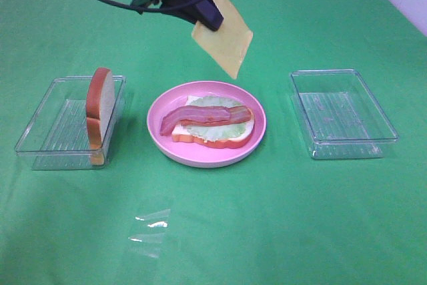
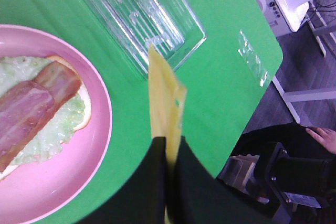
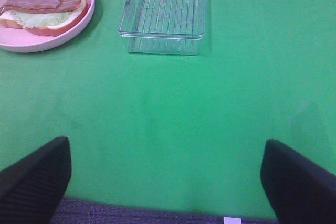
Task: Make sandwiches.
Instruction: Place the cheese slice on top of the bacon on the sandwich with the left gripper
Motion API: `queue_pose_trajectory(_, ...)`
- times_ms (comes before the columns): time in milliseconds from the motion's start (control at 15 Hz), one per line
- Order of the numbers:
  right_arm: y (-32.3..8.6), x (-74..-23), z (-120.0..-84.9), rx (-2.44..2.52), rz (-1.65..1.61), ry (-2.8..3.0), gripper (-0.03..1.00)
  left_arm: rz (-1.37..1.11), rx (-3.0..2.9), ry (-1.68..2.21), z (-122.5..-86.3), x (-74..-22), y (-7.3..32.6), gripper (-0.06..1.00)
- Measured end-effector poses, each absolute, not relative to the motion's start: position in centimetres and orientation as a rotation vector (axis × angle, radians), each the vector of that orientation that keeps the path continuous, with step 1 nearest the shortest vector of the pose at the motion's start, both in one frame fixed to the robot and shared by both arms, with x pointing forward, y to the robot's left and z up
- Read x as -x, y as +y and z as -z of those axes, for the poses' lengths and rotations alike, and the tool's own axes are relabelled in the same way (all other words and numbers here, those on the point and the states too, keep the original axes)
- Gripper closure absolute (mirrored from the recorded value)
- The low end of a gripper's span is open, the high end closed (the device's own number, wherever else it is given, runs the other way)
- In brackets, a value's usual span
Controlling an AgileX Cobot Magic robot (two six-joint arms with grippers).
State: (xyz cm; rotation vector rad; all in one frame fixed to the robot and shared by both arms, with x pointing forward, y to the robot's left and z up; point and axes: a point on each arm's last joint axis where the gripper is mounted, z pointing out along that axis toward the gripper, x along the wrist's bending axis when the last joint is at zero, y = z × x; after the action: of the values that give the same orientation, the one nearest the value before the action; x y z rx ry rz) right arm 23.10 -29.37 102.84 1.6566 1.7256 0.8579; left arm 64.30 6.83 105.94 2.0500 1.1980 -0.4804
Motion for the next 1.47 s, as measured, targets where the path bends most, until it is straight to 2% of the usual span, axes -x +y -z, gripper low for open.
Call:
queue_pose_trajectory(200, -29.4, -23.1, -102.8, -1.657, -0.858, 1.726, 0.03, 0.513, -2.066, 1.231, -102.4, -64.8, 4.7, 0.94)
queue_pose_trajectory(600, -29.4, -23.1, -102.8, -1.657, -0.858, 1.726, 0.03, 0.534, -1.966, 1.409, -97.8, -66.6, 3.9, 0.94)
queue_pose_trajectory(1133, -29.4, -23.1, -102.8, -1.657, -0.858, 1.726, 0.03, 0.602, -1.981, 1.474, -93.7, -67.0, 3.5, 0.94)
queue_pose_trajectory(1467, -29.4, -23.1, -102.8, -1.657, -0.858, 1.726, 0.03, 0.512, -2.037, 1.487, -92.9, -67.3, 3.9, 0.94)
